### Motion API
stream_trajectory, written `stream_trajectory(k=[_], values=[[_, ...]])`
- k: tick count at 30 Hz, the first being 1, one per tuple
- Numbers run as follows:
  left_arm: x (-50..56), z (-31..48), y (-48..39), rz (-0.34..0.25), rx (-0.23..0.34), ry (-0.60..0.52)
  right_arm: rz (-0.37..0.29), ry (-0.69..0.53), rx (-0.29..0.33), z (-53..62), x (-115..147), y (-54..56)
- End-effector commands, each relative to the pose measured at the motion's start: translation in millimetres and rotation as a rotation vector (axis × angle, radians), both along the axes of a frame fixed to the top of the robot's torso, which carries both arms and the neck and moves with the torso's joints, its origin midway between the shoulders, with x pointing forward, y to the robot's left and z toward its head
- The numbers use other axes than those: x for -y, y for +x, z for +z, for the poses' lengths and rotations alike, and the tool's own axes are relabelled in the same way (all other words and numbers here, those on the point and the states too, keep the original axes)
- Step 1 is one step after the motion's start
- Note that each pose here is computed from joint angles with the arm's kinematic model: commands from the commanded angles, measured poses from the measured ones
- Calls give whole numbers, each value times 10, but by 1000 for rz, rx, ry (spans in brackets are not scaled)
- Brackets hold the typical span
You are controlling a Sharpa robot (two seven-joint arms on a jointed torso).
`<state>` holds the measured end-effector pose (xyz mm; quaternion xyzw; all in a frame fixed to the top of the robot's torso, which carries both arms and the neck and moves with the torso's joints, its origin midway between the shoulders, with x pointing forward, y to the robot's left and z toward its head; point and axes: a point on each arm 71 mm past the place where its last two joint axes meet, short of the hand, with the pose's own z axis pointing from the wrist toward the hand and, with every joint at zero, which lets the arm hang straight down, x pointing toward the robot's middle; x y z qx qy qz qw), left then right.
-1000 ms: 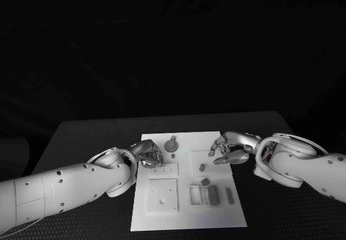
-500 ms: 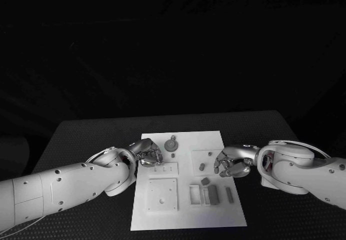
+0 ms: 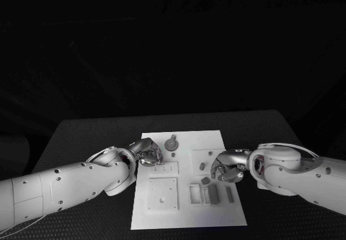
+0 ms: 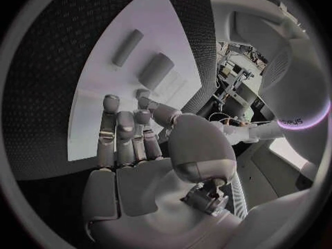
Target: Assemble the parts on the task board
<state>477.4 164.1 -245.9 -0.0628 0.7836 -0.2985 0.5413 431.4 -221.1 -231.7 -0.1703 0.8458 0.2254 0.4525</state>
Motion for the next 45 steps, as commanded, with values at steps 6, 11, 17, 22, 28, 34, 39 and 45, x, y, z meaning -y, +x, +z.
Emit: stream_trajectory(k=[6,11,17,22,28,34,39,45], values=[[15,10,-5,-10,-2,-16,29,-54,79,-46,-32,54],[11,9,-7,-9,-3,-17,47,-69,69,-114,-85,49],[8,7,-8,-10,-7,-15,56,-73,53,-164,-115,54],[10,6,-8,-11,-8,-14,59,-78,44,-199,-129,64],[8,7,-9,-10,-7,-15,62,-77,44,-230,-145,92],[8,7,-10,-10,-8,-15,78,-68,41,-247,-217,89],[6,7,-11,-11,-9,-14,88,-57,42,-258,-275,83],[7,5,-12,-11,-11,-13,91,-46,58,-258,-327,111]])
